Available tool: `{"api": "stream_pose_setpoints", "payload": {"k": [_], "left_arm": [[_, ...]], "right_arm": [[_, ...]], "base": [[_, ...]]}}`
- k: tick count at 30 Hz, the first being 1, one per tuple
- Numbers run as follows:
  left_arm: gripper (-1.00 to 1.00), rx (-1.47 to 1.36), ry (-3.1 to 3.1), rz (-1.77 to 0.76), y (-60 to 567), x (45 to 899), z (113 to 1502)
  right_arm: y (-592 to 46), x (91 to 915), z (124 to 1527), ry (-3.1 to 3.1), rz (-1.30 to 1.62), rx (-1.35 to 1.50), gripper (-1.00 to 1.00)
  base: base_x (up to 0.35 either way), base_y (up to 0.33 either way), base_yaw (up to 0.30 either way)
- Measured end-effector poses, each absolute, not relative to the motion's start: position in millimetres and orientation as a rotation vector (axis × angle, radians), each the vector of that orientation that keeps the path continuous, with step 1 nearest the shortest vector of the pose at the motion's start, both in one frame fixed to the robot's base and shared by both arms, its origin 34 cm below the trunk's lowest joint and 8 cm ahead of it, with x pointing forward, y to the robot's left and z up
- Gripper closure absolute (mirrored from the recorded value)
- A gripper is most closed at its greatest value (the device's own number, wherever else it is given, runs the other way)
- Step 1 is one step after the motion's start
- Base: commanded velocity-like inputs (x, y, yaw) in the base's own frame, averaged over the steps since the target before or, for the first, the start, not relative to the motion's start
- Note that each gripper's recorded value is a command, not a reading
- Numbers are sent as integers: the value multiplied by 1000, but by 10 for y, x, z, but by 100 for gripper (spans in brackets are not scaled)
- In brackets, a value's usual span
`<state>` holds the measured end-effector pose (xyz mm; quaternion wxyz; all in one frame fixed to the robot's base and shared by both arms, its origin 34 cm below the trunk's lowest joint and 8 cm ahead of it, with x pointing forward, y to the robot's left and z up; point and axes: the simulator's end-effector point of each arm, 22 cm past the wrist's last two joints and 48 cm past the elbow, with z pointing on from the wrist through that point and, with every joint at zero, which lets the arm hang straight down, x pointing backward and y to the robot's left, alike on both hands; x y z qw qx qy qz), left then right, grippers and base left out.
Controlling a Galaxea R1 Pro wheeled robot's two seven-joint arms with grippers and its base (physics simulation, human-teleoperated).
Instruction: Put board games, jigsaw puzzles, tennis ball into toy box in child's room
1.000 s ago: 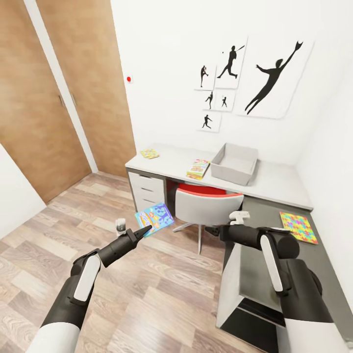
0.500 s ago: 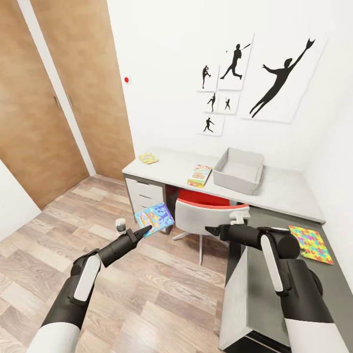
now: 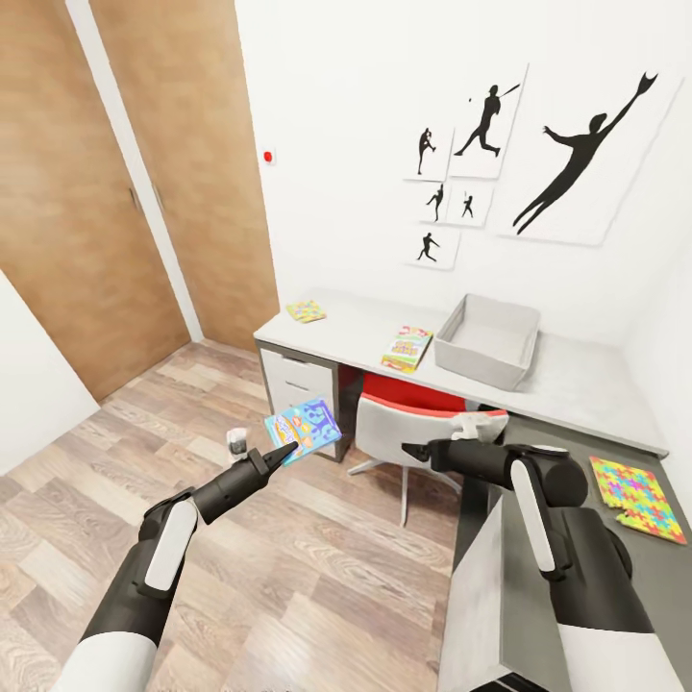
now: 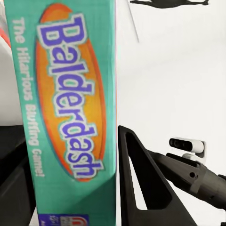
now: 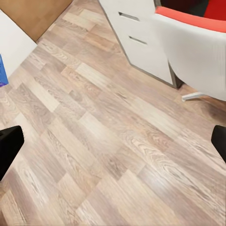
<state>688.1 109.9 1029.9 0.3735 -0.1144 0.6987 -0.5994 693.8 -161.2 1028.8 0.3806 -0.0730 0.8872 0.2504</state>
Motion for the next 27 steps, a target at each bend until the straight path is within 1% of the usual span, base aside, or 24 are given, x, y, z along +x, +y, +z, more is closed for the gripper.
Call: {"api": "stream_pose_setpoints", "payload": {"k": [27], "left_arm": [[100, -291, 1791, -1533, 1099, 6881, 10294]], "right_arm": [[-1616, 6940, 10289, 2264, 639, -185, -100]], "base": [[2, 0, 281]]}}
